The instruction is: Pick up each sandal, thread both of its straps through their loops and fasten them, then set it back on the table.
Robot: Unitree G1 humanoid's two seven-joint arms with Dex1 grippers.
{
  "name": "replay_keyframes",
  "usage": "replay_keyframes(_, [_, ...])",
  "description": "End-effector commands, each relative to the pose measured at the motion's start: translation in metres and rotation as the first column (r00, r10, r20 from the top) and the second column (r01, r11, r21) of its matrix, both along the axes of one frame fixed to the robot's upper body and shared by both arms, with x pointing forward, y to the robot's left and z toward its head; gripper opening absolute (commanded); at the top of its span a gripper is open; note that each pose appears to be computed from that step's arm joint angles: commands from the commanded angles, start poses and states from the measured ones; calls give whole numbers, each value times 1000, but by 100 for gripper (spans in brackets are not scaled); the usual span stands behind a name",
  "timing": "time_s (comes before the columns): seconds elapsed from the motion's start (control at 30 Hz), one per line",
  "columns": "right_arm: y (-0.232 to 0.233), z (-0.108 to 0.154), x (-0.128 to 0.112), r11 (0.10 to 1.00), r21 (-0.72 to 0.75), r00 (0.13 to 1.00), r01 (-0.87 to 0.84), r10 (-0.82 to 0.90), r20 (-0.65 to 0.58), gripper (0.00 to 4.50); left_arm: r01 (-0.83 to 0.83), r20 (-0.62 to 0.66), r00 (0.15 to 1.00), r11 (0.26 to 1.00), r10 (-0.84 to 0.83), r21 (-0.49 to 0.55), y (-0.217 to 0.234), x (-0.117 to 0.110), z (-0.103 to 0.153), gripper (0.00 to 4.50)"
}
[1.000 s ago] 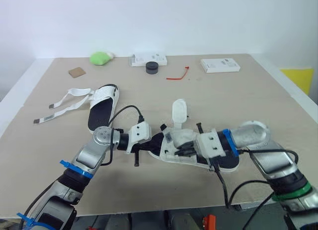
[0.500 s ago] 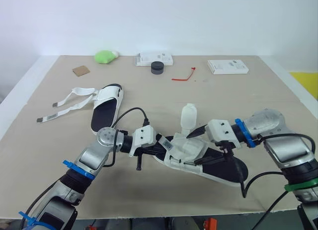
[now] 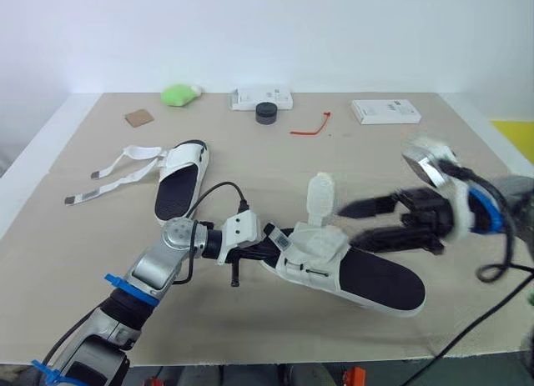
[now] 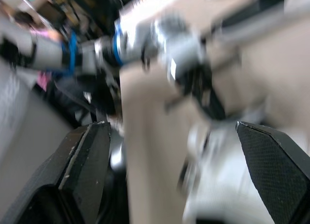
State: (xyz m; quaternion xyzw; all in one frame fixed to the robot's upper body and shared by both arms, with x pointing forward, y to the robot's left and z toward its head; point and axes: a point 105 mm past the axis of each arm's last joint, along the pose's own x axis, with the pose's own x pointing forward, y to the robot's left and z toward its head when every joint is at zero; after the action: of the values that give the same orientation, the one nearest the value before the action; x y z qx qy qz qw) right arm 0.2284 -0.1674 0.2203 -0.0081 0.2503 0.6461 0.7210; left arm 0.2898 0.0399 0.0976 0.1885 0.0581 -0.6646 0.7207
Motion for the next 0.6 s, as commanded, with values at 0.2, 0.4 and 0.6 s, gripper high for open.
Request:
replay_keyframes(0.2, [-12,-85,-70,878,-441,981,-188,189,-42,446,-27,-66,997,998,30,53,3,0,-20,0])
replay_keyframes(0.4, [-18,-109,-34,885,-466,993,-12,65,98,446,-17,-60,998,999,20,49,1,2,-18,0])
replay_keyframes(0.6, [-37,-104,-11,856,-517,985,25,69,160,446,-13,-50,999,999,16,48,2,3,-13,0])
